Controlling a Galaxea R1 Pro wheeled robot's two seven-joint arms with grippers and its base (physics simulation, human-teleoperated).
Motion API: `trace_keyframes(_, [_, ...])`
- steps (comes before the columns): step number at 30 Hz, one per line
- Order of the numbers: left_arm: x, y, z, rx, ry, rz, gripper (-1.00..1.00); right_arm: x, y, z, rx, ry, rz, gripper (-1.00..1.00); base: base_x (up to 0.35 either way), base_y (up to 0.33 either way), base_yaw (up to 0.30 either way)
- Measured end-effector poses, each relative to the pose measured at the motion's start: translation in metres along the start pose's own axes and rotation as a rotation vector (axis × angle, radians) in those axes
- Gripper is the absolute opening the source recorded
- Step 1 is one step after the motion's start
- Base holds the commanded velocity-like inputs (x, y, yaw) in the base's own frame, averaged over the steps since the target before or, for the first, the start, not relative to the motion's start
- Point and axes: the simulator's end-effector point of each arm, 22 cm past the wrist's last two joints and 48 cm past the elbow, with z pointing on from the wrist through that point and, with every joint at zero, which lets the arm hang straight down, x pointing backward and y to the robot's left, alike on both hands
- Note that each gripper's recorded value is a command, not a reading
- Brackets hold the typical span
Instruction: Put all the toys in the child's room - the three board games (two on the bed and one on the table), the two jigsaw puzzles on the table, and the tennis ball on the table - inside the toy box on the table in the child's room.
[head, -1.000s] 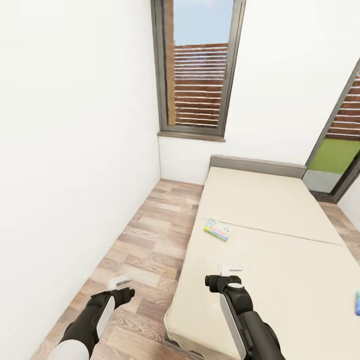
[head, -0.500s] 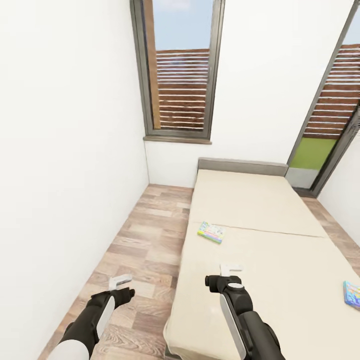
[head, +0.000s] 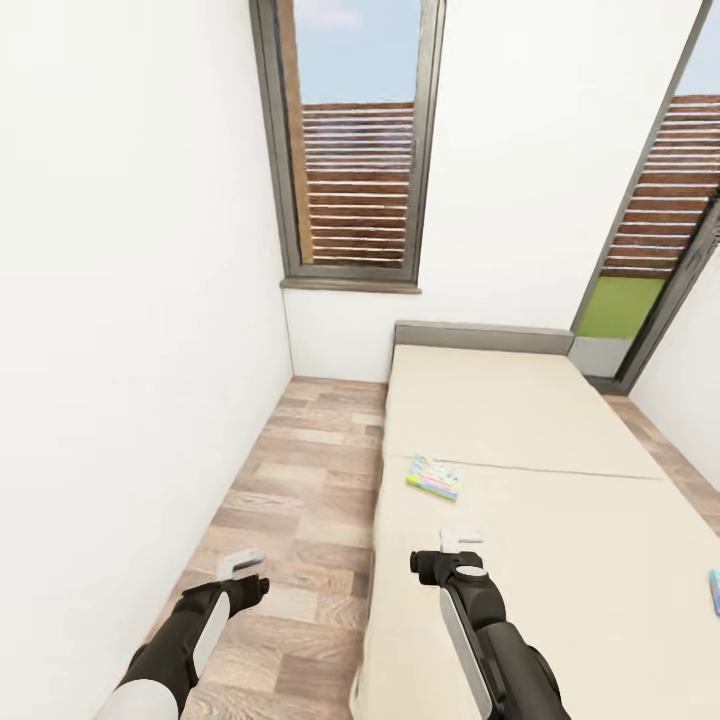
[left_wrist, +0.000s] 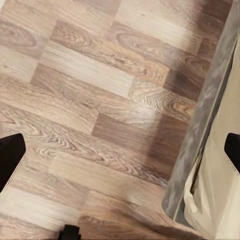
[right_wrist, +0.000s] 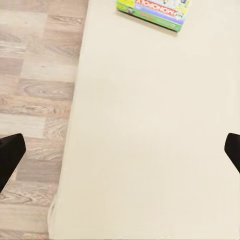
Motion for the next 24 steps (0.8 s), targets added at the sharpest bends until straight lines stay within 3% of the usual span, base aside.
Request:
trace_keyframes(7, [-0.004,-0.001,-0.002,0.003,-0.010,0.000,1.00,-0.003,0.000,-0.002,0.000,-0.008,0.000,1.00,0.204,0.117,-0.178])
trace_keyframes(18, [-0.010,-0.003,-0.006,0.007,-0.025,-0.002,1.00,-0.005,0.000,-0.005,0.000,-0.011,-0.001,1.00,0.025,0.019,-0.182])
trace_keyframes(24, [-0.013,-0.004,-0.009,0.009,-0.032,-0.002,1.00,0.004,0.001,-0.002,0.000,0.009,-0.008,1.00,0.005,0.205,-0.183])
